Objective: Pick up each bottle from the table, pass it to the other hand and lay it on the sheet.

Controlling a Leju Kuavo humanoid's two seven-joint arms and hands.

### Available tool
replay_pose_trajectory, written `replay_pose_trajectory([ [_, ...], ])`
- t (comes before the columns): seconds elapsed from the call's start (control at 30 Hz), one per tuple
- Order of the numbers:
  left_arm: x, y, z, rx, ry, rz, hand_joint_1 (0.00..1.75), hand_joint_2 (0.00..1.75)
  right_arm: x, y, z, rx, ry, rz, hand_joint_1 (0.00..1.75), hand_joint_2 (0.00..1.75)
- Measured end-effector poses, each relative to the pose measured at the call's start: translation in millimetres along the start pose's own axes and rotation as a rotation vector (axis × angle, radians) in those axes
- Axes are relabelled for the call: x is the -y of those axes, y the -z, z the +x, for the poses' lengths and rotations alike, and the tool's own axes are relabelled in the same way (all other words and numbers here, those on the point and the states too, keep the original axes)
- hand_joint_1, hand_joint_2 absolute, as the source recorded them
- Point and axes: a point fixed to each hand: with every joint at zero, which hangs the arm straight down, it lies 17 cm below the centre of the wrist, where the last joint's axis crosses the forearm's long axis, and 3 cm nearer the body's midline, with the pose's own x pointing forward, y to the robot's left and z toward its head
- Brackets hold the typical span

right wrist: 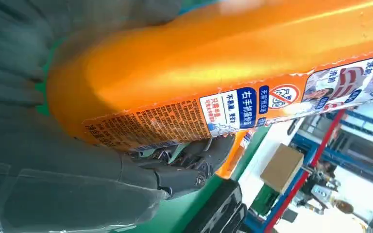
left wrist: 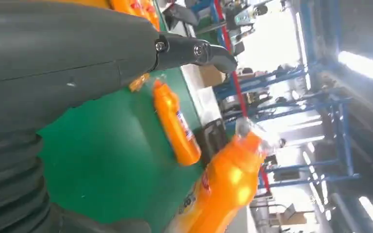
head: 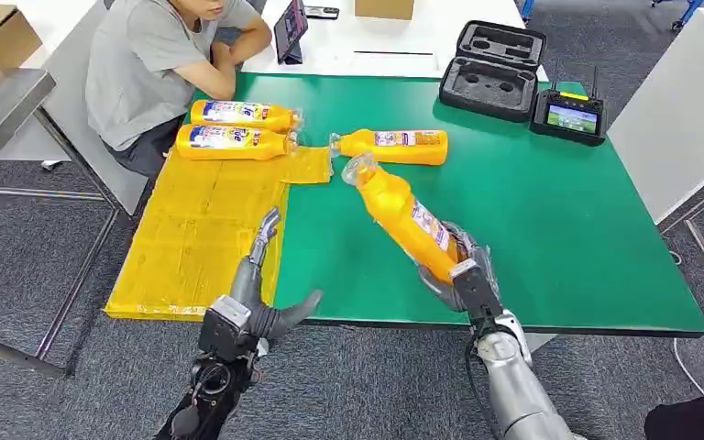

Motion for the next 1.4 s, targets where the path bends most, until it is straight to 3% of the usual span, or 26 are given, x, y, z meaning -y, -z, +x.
replay_pose_trajectory([
  [0.17, -4, 1, 1, -0.005, -0.115, 0.011, 0.0, 1.75, -4, 1, 15, 0.032, 0.083, -0.009, 1.75, 1.75],
  [0.57, -7, -2, -6, -0.025, -0.151, 0.026, 0.0, 1.75, -13, 3, 32, 0.075, 0.095, 0.017, 1.75, 1.75],
  [0.67, 1, -1, -7, -0.03, -0.243, -0.012, 0.0, 1.75, -19, 3, 38, 0.09, 0.106, 0.029, 1.75, 1.75],
  [0.97, 23, -1, -45, -0.146, -0.403, -0.092, 0.0, 1.75, -53, 2, 60, 0.126, 0.16, 0.086, 1.75, 1.75],
  [1.4, 19, 2, -63, -0.216, -0.533, -0.09, 0.0, 1.75, -98, -14, 74, 0.16, 0.133, 0.19, 1.75, 1.75],
])
